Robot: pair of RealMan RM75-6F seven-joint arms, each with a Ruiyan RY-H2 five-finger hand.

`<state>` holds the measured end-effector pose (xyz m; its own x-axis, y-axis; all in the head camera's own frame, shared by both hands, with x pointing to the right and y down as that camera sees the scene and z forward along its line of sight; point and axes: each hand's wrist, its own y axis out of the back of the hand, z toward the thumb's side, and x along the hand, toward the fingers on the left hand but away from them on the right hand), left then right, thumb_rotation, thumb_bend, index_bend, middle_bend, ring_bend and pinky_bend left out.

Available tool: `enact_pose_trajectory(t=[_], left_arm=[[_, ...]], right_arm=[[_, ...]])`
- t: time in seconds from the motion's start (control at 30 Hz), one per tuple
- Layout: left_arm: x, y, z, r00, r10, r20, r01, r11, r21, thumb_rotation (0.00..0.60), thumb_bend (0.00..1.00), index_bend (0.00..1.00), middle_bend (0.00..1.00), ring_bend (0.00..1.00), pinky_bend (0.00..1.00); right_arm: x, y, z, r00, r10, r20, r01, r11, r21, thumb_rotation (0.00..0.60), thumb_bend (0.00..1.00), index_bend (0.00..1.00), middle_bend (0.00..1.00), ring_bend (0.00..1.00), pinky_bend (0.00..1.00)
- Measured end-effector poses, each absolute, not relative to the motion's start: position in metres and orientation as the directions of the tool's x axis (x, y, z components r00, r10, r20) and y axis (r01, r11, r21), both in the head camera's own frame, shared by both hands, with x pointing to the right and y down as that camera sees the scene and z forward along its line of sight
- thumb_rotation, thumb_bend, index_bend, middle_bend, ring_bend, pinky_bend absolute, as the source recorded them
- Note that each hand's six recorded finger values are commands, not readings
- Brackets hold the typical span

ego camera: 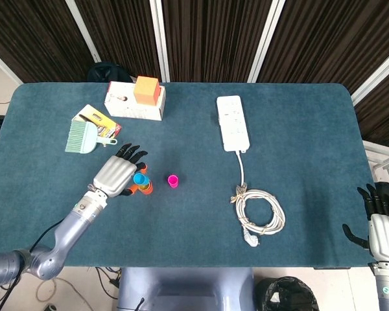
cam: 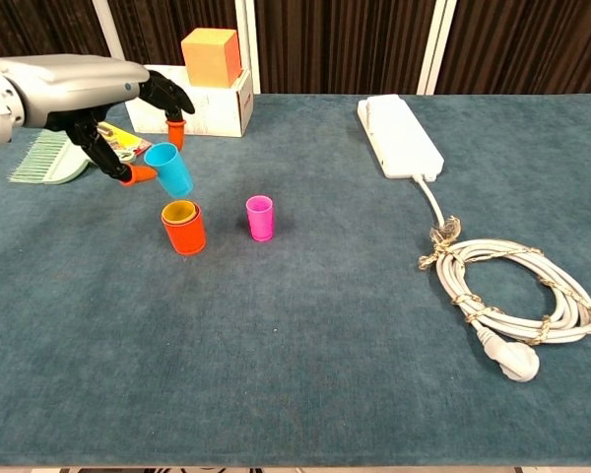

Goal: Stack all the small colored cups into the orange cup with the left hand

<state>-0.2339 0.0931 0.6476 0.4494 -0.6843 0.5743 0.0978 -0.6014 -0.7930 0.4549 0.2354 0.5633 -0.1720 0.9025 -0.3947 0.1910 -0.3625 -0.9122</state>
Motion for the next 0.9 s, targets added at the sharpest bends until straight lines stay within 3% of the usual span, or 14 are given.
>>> enact_pose_trajectory(t=[0.9], left_arm=[[-0.234,0.102,0.672,0.435,-0.654,0.619,0.144,-0.628,-0.765,0.6,0.35,0.46,0.14,0.0,0.0]], right_arm=[[0.455,0.236,0.564,-0.172,0.901,-0.398,0.188,-0.367,-0.911,0.6,0.34,0.12,0.05,0.12,0.06]])
